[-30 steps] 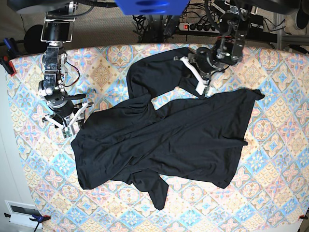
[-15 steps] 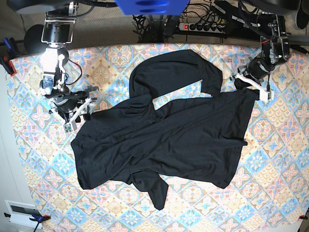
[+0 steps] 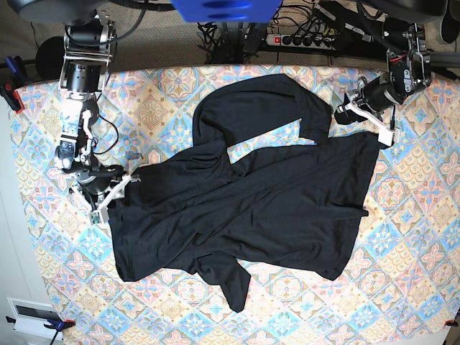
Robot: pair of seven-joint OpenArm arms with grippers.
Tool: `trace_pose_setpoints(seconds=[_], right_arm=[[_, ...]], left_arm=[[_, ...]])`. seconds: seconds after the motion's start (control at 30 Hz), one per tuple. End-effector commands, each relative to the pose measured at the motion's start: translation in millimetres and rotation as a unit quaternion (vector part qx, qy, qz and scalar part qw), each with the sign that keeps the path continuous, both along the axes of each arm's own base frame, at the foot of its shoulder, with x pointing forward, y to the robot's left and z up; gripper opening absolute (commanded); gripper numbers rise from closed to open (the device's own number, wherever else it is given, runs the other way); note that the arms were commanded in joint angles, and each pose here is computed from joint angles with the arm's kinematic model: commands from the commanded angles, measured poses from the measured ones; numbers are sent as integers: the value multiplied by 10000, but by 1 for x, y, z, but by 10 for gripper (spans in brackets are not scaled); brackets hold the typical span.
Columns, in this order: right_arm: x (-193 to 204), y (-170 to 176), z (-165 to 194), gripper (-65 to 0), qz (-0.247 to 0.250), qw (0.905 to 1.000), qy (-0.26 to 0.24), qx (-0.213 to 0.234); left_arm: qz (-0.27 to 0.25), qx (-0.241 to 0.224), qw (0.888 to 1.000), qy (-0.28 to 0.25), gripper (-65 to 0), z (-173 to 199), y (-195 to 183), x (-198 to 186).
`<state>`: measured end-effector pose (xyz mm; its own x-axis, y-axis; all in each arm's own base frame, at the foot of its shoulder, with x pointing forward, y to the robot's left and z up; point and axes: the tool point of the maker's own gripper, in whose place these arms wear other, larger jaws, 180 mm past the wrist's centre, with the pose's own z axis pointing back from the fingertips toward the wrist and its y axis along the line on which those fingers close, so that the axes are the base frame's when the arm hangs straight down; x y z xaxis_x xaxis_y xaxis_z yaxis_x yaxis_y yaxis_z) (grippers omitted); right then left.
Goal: Layout the t-shirt on the table in an organized manner, then fold the t-shirt properly
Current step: 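Pull the sleeve with the left gripper outward away from the shirt body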
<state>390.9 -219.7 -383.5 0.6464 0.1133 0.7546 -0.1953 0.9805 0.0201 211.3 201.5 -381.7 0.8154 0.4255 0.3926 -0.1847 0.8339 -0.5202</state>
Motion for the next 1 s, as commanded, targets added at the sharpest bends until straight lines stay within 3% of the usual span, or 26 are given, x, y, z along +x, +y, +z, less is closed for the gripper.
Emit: trace_pose_setpoints(seconds=[0.0,0.1,0.3,0.67,0.8,0.97], right_arm=[[14,-5,21,-433,-31,9994,-337,5],[14,-5,19,-433,-39,9995,-308,12],[14,-5,19,-433,-32,9995,-306,10],[14,-5,19,-433,-32,9995,-306,10],[14,-5,19,-433,-32,9995,-306,10],[14,-4,18,-433,-25,9995,-304,9]], left_arm=[[-24,-39,9999,-97,-538,6,-3,3],[-94,-117,9999,29,-502,1,-14,0],[-813,-366,9959,179,-425,-8,-65,-6],[-1027,528,9930,240,-319,-30,-66,-8],[-1002,639,9926,242,-276,-35,-73,-9],[-1055,786,9903,445,-269,-53,-86,-15]])
